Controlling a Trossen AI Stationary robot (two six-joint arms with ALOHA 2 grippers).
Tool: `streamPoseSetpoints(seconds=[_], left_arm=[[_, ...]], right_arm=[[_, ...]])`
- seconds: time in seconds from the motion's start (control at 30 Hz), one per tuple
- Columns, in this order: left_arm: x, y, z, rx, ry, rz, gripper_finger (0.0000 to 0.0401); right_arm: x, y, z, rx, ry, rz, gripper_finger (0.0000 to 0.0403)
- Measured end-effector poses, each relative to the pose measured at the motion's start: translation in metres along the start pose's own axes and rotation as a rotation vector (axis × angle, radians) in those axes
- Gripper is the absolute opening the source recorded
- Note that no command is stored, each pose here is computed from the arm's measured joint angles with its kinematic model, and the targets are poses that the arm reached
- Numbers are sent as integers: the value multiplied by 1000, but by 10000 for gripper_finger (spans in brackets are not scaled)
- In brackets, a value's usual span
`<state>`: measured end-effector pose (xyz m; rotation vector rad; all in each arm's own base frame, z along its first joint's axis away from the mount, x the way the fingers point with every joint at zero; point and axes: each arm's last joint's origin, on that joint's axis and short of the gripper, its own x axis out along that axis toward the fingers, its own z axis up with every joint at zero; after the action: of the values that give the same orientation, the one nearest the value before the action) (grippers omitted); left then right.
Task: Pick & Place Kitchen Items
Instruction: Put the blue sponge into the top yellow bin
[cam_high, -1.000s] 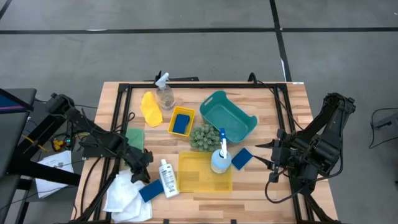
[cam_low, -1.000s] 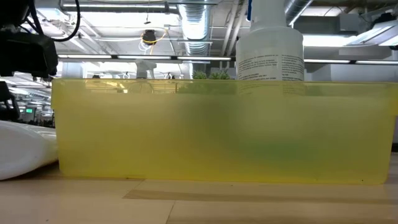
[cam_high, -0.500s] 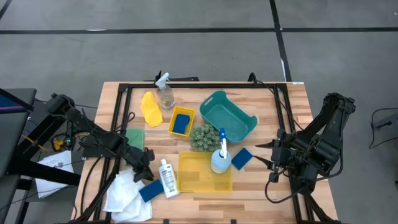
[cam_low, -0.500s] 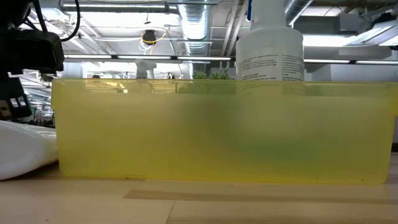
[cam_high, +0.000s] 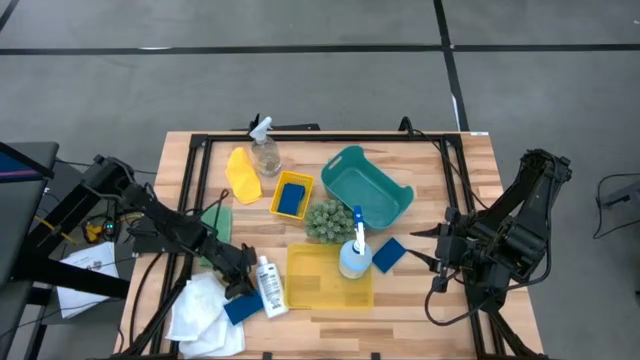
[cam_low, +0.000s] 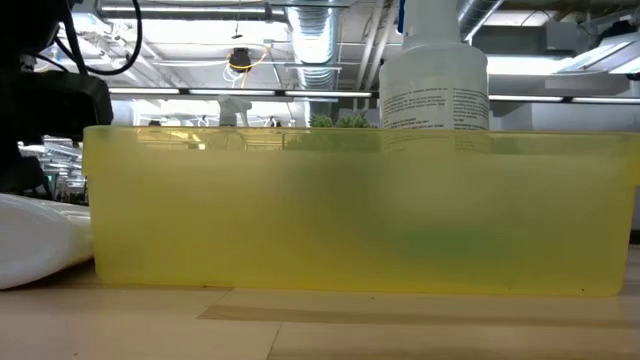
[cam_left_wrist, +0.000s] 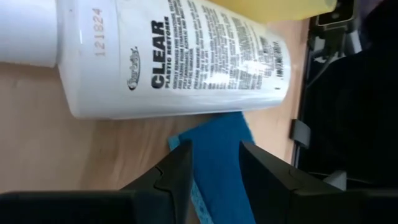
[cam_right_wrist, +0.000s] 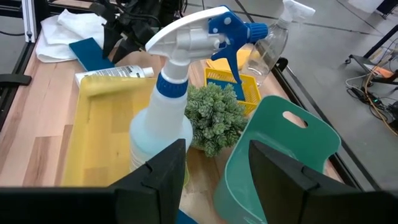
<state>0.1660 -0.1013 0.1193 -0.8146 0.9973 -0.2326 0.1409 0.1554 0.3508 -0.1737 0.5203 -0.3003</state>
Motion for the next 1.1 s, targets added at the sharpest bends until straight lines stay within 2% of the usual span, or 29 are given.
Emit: streamPoseSetpoints(seconds=[0.43, 0.67, 1.1], left_arm=[[4, 6, 6, 40, -41, 88, 126], [4, 3, 5, 55, 20, 19, 126], [4, 4, 5, 52, -8, 43, 126]], right_arm=[[0, 0, 0, -2, 4, 4, 168], [0, 0, 0, 2, 9, 9, 168], [0, 0, 0, 4, 10, 9, 168]])
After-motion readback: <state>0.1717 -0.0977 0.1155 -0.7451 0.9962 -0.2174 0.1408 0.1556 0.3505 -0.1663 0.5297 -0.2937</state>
